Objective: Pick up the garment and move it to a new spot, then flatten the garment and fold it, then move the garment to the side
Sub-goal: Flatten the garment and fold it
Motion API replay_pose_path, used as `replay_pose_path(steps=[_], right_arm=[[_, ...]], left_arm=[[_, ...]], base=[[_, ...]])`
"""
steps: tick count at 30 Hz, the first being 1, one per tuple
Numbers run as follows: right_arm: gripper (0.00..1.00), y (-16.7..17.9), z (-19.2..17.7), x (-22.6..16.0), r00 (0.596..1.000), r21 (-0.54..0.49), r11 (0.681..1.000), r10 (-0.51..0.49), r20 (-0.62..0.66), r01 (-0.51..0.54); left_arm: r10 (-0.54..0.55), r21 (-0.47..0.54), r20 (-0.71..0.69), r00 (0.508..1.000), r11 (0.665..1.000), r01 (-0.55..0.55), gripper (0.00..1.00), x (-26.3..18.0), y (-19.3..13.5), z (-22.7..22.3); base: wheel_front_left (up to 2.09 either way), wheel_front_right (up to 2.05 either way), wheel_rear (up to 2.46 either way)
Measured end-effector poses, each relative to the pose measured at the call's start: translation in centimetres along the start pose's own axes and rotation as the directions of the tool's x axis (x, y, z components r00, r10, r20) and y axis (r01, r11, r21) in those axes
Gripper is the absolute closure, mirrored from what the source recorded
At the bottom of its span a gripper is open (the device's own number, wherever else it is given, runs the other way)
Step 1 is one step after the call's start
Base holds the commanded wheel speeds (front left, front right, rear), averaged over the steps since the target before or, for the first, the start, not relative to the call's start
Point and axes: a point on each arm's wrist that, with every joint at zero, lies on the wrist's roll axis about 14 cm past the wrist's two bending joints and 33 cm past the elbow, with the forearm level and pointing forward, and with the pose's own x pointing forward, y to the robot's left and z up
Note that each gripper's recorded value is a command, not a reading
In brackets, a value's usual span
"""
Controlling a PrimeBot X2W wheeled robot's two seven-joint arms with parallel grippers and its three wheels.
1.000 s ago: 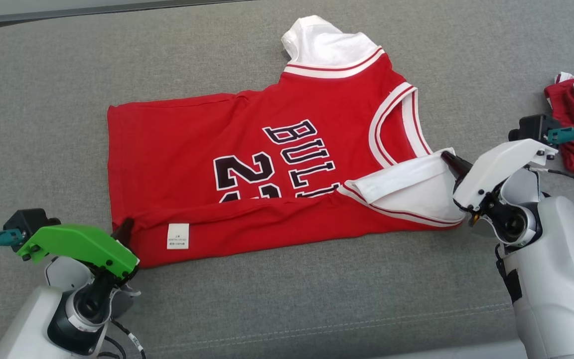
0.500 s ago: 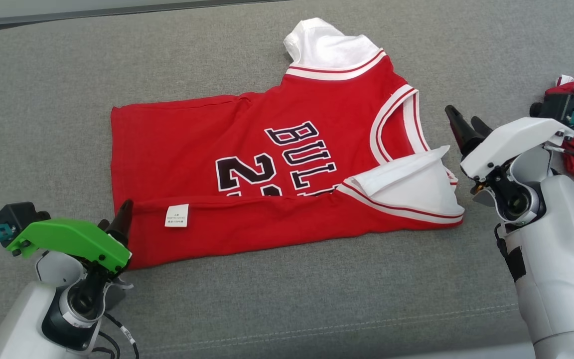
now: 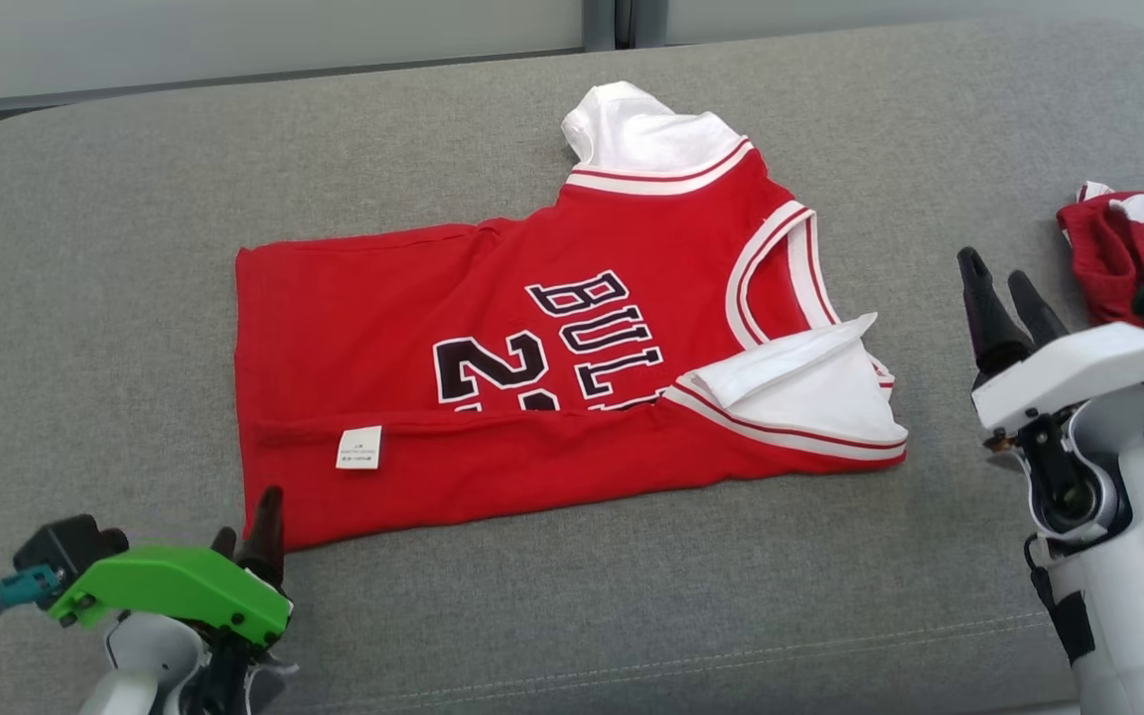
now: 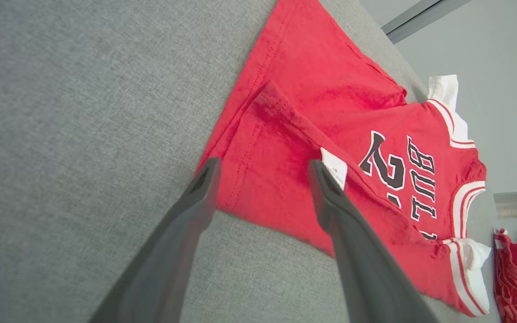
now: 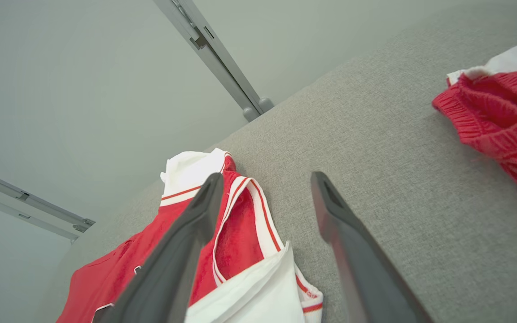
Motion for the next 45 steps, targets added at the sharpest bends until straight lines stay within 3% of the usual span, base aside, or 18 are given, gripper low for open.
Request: replay_pose_path(steps=[5,9,25,26,27,28,30,32,40,43,44,45], right_arm=[[0.00,-0.9,-1.4,-3.2,1.000,0.000,1.000,-0.017,0.010,0.017],[0.00,-1.6,-4.3,-5.2,0.998,0.034,0.998,-0.047,-0.053,0.049],[0.00,-1.4,-9.8,-6.5,0.976,0.057,0.996,-0.059,-0.209,0.072],[0.00,-1.4,-10.1,-6.6,0.973,0.060,0.995,-0.061,-0.221,0.076],[0.00,-1.5,-10.5,-6.6,0.971,0.065,0.995,-0.064,-0.230,0.081],[0.00,-1.6,-10.8,-6.7,0.968,0.071,0.994,-0.068,-0.240,0.088],[0.00,-1.9,-11.6,-6.7,0.962,0.091,0.990,-0.078,-0.263,0.105],[0.00,-1.9,-12.2,-6.4,0.957,0.102,0.988,-0.082,-0.278,0.115],[0.00,-1.2,-13.9,-4.3,0.945,0.110,0.987,-0.074,-0.319,0.115],[0.00,-1.0,-14.0,-3.4,0.948,0.104,0.989,-0.071,-0.312,0.109],[0.08,-0.8,-14.0,-3.1,0.948,0.104,0.989,-0.067,-0.310,0.104],[0.38,-0.6,-13.9,-2.8,0.950,0.104,0.990,-0.062,-0.305,0.098]], left_arm=[[0.031,-0.080,-0.041,0.999,0.996,-0.034,0.00,-0.8,0.7,-3.2],[0.051,-0.136,-0.064,0.997,0.989,-0.060,0.00,-0.4,1.1,-4.7],[0.090,-0.247,-0.045,0.995,0.964,-0.099,0.00,2.0,2.1,-4.8],[0.090,-0.249,-0.036,0.995,0.964,-0.096,0.14,2.1,2.1,-4.7],[0.088,-0.253,-0.027,0.996,0.963,-0.092,0.40,2.2,2.0,-4.6],[0.087,-0.255,-0.023,0.996,0.963,-0.090,0.52,2.3,2.0,-4.6],[0.084,-0.259,-0.013,0.996,0.962,-0.084,0.60,2.4,1.9,-4.4],[0.081,-0.262,-0.008,0.997,0.962,-0.081,0.65,2.5,1.9,-4.4],[0.080,-0.281,0.015,0.997,0.957,-0.073,0.60,3.1,1.9,-4.0],[0.068,-0.293,0.029,0.997,0.955,-0.057,0.64,3.5,1.6,-3.9],[0.066,-0.297,0.033,0.997,0.953,-0.053,0.65,3.7,1.6,-3.9],[0.066,-0.301,0.039,0.997,0.952,-0.051,0.70,3.8,1.6,-3.8]], base=[[0.00,0.00,0.00],[0.00,0.00,0.00],[0.00,0.00,0.00],[0.00,0.00,0.00],[0.00,0.00,0.00],[0.00,0.00,0.00],[0.00,0.00,0.00],[0.00,0.00,0.00],[0.00,0.00,0.00],[0.00,0.00,0.00],[0.00,0.00,0.00],[0.00,0.00,0.00]])
